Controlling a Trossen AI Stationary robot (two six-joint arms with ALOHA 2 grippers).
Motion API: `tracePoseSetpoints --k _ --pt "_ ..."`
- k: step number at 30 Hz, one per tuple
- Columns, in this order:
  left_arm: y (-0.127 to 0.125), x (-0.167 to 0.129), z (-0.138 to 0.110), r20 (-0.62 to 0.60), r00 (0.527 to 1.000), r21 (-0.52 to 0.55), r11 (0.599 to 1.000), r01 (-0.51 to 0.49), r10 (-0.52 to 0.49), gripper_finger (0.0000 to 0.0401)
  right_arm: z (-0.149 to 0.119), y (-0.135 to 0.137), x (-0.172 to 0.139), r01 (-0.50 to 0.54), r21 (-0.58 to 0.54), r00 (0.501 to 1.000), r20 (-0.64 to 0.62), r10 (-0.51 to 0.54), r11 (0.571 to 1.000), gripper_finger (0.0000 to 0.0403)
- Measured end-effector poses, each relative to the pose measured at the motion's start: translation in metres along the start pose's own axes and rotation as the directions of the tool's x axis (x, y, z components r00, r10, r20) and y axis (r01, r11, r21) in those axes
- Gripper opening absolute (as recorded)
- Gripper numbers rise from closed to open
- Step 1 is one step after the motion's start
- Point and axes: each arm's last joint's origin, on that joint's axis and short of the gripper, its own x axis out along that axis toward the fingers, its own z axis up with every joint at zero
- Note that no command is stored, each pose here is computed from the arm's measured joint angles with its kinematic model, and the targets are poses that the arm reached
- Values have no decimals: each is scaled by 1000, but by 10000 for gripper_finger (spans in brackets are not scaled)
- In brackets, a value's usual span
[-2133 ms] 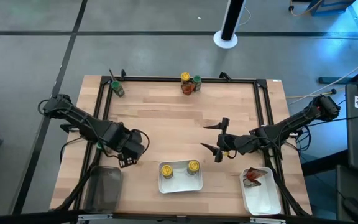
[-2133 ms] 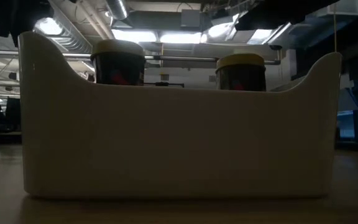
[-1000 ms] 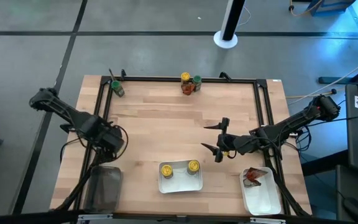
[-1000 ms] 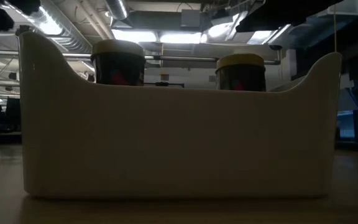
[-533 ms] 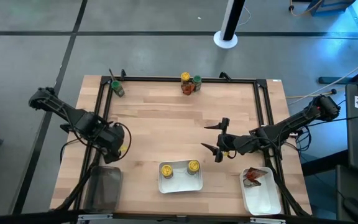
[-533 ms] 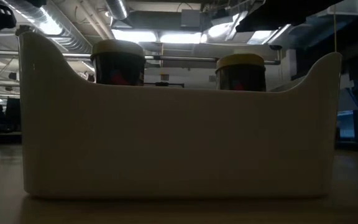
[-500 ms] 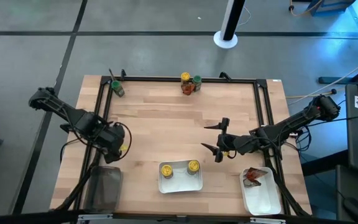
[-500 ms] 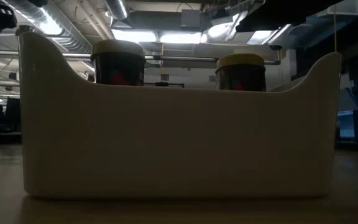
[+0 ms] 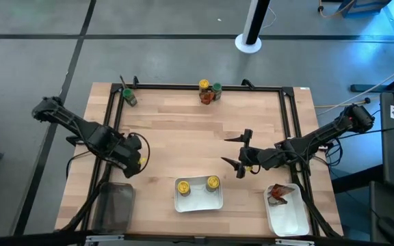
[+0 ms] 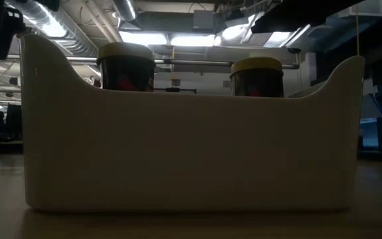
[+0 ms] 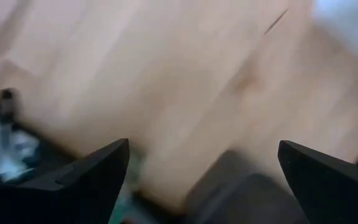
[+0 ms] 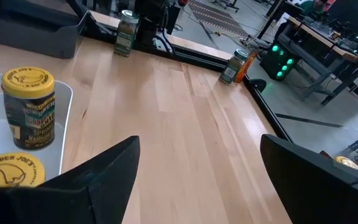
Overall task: Sort spices by type
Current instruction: Put the bottom left green seasoning bottle into the black bin
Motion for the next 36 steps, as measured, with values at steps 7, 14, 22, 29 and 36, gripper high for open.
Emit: tracePoseSetpoints --k 7,14,22,29,36 --pt "6 11 -6 -137 957 205 953 -224 255 392 1 0 0 0 4 1000 4 -1 1000 331" --pt "11 29 -12 -193 927 336 909 -247 323 392 0 0 0 0 0 1000 1 0 1000 331" --pt "26 52 -28 -322 875 373 898 -233 361 392 0 0 0 0 -1 1000 0 0 1000 331" --pt "28 53 -28 -292 875 392 883 -259 386 392 0 0 0 0 0 1000 0 0 1000 331" --pt "28 59 -29 -287 879 385 886 -256 379 392 0 0 0 0 0 1000 0 0 1000 331"
